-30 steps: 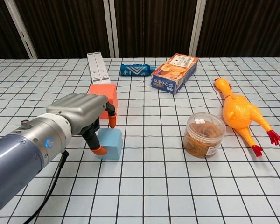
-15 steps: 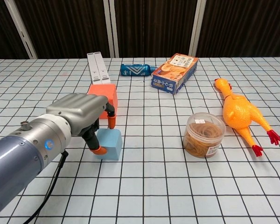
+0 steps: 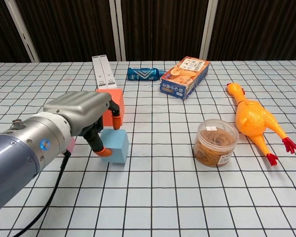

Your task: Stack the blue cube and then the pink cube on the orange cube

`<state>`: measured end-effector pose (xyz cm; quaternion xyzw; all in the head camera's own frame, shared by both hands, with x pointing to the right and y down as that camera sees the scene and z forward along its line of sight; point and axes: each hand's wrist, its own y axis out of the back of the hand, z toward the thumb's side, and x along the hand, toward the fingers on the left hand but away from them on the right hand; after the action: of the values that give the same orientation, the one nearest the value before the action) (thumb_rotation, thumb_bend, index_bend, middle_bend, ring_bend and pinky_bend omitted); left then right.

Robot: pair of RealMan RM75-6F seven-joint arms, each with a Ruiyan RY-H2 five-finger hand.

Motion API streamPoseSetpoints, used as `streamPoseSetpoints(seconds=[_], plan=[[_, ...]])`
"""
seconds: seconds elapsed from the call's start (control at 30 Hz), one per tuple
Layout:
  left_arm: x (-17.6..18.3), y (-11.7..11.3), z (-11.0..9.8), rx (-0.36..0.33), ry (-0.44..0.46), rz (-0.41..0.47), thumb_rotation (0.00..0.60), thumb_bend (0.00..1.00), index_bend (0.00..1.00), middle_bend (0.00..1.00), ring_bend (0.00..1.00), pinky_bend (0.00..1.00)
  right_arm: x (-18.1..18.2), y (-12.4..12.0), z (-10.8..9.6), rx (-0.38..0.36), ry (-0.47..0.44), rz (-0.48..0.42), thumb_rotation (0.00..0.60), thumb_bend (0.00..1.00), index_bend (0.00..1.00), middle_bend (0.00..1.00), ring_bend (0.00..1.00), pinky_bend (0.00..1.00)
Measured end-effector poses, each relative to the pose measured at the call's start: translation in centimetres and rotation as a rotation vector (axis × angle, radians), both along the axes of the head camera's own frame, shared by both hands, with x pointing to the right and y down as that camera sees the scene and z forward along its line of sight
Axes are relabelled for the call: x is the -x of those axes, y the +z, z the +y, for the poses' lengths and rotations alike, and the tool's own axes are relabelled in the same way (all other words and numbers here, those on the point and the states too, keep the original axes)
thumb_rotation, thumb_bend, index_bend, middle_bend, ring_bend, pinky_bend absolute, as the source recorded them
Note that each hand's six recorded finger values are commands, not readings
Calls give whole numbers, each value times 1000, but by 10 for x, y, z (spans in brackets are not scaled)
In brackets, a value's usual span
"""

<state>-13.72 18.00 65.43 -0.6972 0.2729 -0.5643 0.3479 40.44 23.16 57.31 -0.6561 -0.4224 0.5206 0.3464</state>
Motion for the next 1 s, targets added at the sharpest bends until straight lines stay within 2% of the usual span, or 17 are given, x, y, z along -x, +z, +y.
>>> streamPoseSetpoints(seconds=[0.23, 0.67, 1.0], plan=[[10, -21, -19, -14, -38, 8, 600, 262, 437, 1000, 807, 809, 1, 2, 1, 5, -2, 4, 600, 160, 102, 74, 102, 213], [29, -60, -73, -54, -138, -30, 600, 261, 426, 1000, 807, 809, 2, 4, 2, 13, -6, 9, 600, 160, 102, 73, 103, 213], [47, -59, -102, -45, -221, -78, 600, 262, 428, 1000, 807, 809, 2, 6, 2, 19, -5, 13, 600, 160, 102, 74, 103, 213]])
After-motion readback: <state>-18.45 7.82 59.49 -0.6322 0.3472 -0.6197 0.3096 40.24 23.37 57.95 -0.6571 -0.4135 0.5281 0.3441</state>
